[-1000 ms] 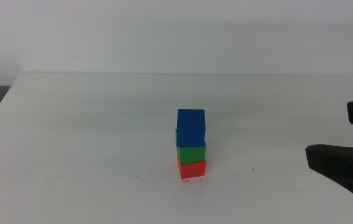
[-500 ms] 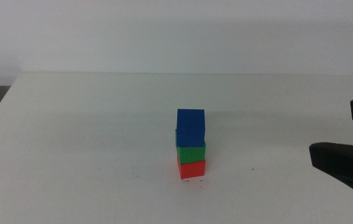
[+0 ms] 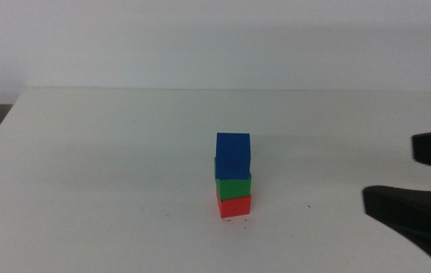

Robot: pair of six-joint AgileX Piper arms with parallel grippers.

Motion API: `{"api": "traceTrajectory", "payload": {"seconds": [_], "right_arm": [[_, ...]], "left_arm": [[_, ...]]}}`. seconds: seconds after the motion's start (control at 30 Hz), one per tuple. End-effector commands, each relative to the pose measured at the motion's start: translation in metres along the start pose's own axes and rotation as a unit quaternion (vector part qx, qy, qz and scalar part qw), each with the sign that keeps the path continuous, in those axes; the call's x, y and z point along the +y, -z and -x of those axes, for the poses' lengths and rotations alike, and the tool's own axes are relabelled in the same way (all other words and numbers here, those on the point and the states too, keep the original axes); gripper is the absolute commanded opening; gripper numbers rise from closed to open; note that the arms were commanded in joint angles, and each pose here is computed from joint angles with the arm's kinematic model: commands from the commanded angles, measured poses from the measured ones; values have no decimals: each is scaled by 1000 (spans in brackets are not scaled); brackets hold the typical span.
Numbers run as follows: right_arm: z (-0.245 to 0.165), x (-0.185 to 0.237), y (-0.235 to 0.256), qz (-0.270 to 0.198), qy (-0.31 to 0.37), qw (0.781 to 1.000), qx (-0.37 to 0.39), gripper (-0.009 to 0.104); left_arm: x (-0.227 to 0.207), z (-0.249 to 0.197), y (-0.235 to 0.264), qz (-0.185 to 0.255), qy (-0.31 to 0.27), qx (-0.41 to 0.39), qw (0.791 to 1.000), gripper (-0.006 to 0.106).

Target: Stack red cubes first, then green, then blue cubes in a specific spot.

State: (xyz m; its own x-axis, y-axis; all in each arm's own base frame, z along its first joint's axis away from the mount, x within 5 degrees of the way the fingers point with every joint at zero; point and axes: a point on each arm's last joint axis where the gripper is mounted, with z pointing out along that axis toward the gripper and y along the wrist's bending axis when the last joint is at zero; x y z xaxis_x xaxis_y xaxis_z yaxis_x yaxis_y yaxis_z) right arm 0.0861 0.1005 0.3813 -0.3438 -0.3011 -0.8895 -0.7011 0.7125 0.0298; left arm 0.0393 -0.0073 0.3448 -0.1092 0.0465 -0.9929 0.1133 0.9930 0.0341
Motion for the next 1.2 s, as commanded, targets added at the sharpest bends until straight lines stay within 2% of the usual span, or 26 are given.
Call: {"api": "traceTrajectory", "payload": {"seconds": [0.0,0.07,0.17,0.3,0.43,0.57,0.73,1.17], "right_arm": [[-8,-2,-5,6,-19,999,-49,91],[-19,-10,-11,-6,-50,994,-99,91],[-43,-28,-16,-51,-103,983,-140,91],[-91,-50,-14,-150,-138,970,-132,91],[-135,-62,-8,-245,-171,945,-130,91],[-173,-64,-6,-307,-194,922,-133,91],[-212,-60,-12,-332,-202,911,-138,91],[-207,-55,-4,-330,-182,904,-203,91]], "left_arm": [[0,-13,-4,4,1,-12,1000,94],[0,-31,-10,7,2,-13,1000,94],[0,-58,-14,8,3,-2,1000,94],[-1,-94,-18,6,5,26,1000,94],[-2,-118,-21,6,6,39,999,94],[-2,-137,-28,11,7,30,999,94],[0,-145,-33,20,7,-12,1000,94],[0,-141,-33,24,7,-35,999,94]]}}
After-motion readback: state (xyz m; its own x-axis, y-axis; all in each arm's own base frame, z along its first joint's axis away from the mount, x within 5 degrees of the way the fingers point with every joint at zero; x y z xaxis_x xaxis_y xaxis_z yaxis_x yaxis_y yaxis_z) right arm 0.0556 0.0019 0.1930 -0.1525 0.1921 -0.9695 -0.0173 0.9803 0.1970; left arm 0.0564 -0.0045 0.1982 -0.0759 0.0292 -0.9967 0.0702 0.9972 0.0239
